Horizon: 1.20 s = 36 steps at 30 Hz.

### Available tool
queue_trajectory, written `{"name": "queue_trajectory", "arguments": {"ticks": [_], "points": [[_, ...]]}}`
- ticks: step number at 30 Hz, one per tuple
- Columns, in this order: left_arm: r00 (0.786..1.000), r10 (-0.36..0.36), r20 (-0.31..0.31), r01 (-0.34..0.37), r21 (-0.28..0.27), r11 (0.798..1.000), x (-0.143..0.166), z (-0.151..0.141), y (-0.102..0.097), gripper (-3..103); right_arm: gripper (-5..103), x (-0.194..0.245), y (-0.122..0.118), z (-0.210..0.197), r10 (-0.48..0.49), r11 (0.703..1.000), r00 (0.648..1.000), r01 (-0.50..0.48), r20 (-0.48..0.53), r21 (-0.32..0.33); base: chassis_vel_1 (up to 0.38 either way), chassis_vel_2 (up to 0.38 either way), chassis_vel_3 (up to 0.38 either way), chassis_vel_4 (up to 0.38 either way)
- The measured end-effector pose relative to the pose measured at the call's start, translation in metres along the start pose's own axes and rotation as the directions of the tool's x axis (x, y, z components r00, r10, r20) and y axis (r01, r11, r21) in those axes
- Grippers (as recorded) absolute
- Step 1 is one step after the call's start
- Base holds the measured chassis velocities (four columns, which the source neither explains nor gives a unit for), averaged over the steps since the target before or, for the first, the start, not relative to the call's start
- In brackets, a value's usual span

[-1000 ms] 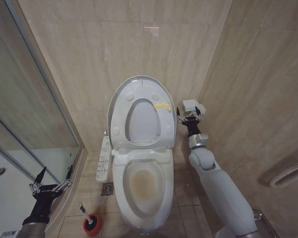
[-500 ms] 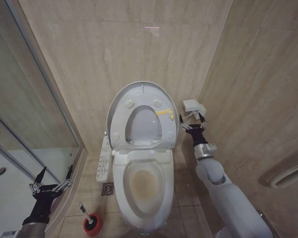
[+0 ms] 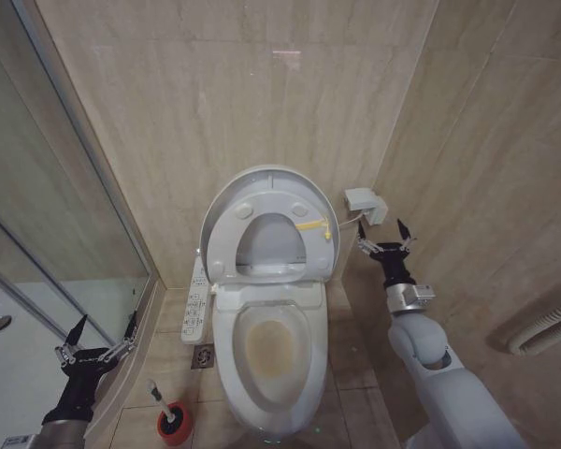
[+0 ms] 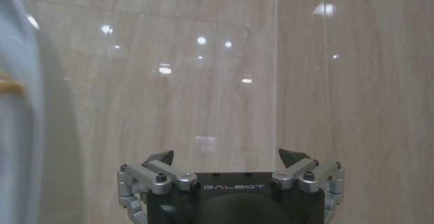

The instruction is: Open the toilet lid, clean the toilet bowl with a toilet brush, close the toilet lid, and flush.

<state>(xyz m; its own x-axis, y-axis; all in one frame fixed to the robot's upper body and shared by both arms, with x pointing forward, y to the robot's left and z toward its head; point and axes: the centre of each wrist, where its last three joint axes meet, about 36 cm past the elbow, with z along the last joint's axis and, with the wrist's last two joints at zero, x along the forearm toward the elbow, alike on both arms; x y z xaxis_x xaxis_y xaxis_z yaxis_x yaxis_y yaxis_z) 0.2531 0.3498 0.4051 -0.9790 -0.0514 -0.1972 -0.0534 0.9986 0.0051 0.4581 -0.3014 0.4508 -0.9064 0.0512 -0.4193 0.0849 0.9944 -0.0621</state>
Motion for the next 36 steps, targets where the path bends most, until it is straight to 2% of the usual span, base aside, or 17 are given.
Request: {"name": "queue_trajectory", "arguments": {"ticks": [8,13,20,36], "points": [[1.0,0.0,0.0,0.0,0.0,1.0,0.0,0.0,0.0,100,100,-0.012,0.001,0.014,0.052,0.998,0.999,-0.052,-0.01,0.028,0.0,0.0,0.0,0.0],[1.0,0.0,0.0,0.0,0.0,1.0,0.0,0.0,0.0,100,100,-0.007,0.005,0.025,0.063,0.998,0.997,-0.062,-0.039,0.022,0.0,0.0,0.0,0.0],[1.0,0.0,0.0,0.0,0.0,1.0,0.0,0.0,0.0,100,100,0.018,0.017,0.021,0.07,0.997,0.995,-0.072,-0.066,-0.015,0.0,0.0,0.0,0.0],[1.0,0.0,0.0,0.0,0.0,1.0,0.0,0.0,0.0,100,100,0.102,0.014,-0.017,0.06,0.996,0.993,-0.067,-0.103,-0.064,0.0,0.0,0.0,0.0]]}}
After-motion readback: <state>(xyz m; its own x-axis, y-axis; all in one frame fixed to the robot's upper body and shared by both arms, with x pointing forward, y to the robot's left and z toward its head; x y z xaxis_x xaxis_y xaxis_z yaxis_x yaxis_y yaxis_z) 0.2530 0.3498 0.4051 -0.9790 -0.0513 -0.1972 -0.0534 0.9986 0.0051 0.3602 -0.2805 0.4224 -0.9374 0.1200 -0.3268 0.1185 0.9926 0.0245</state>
